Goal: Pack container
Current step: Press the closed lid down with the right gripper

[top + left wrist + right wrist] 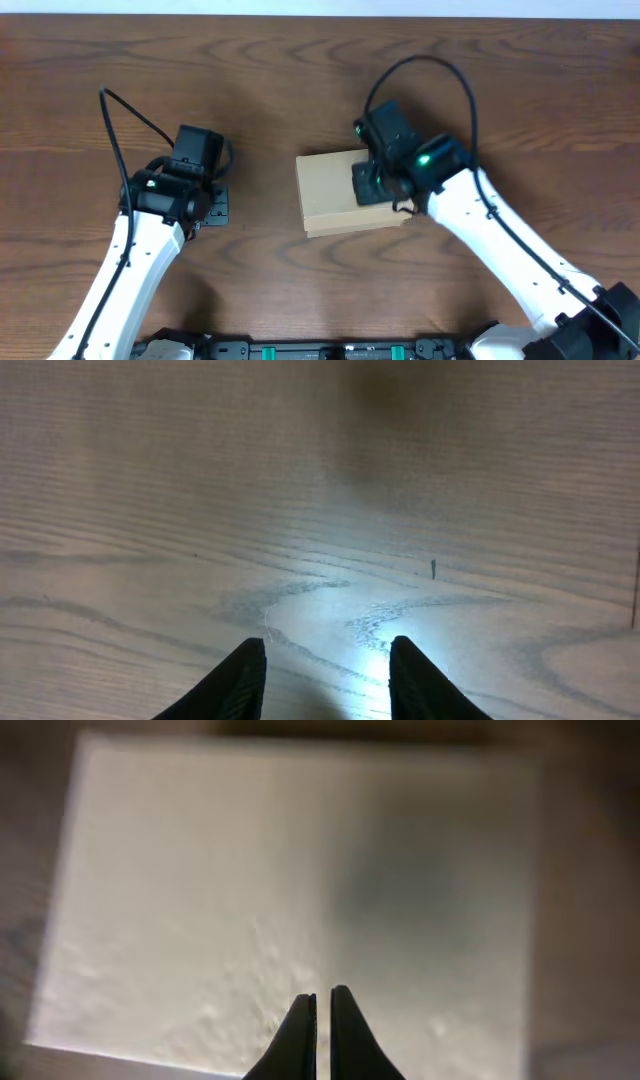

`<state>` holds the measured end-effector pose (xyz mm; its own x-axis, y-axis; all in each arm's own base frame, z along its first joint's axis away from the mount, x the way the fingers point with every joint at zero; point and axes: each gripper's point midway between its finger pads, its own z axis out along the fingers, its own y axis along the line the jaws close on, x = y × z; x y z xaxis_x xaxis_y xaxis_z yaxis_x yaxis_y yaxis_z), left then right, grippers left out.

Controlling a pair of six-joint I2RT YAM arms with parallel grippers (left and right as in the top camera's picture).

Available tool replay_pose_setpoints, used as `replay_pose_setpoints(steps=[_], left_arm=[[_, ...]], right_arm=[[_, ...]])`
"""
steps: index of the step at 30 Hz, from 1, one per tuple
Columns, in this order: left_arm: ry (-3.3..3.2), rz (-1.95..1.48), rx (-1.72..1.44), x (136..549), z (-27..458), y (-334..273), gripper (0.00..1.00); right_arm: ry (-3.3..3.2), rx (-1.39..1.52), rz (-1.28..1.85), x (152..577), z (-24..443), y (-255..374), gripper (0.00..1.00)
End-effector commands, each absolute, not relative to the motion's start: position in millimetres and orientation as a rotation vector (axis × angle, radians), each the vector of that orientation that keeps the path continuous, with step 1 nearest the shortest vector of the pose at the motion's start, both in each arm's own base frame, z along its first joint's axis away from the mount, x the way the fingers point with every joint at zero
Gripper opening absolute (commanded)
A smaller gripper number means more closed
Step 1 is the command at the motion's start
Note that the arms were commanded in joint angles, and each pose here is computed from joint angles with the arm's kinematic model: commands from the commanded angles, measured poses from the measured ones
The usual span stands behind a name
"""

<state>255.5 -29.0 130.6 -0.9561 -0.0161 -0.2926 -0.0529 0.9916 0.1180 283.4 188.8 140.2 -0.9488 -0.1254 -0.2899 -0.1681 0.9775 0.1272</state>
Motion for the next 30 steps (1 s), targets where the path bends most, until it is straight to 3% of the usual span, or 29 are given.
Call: replay_pose_setpoints(steps=[1,13,21,23,24,25,26,29,30], left_arm=[[2.838,0.17,-0.071,254.3,130.7,-29.7,0.4],[2.838,0.17,-0.071,254.3,130.8,-29.6,0.43],[2.824,0.165,-0.066,257.6,132.2,-30.4,0.45],[2.81,0.162,-0.064,260.8,133.4,-30.8,0.52],[2.801,0.16,-0.057,262.9,134.5,-31.4,0.61],[2.788,0.16,-0.055,266.0,135.8,-31.5,0.86],[2.774,0.161,-0.054,269.1,137.7,-31.6,0.95],[2.706,0.172,-0.068,283.7,145.8,-30.4,0.95],[2.679,0.188,-0.072,289.1,148.8,-28.5,0.95]], right_arm=[[2.877,-0.106,0.213,265.4,124.5,190.4,0.01],[2.954,-0.023,0.188,235.4,59.7,183.1,0.01],[2.77,-0.096,0.208,274.1,86.2,190.0,0.01],[2.693,-0.104,0.205,292.9,105.8,187.2,0.07],[2.654,-0.095,0.194,303.1,117.1,183.1,0.22],[2.61,-0.082,0.175,315.1,130.9,176.2,0.3],[2.572,-0.07,0.16,325.2,143.2,169.2,0.36],[2.445,-0.001,0.076,360.2,180.4,133.9,0.61],[2.402,0.017,0.046,371.4,191.4,120.2,0.74]])
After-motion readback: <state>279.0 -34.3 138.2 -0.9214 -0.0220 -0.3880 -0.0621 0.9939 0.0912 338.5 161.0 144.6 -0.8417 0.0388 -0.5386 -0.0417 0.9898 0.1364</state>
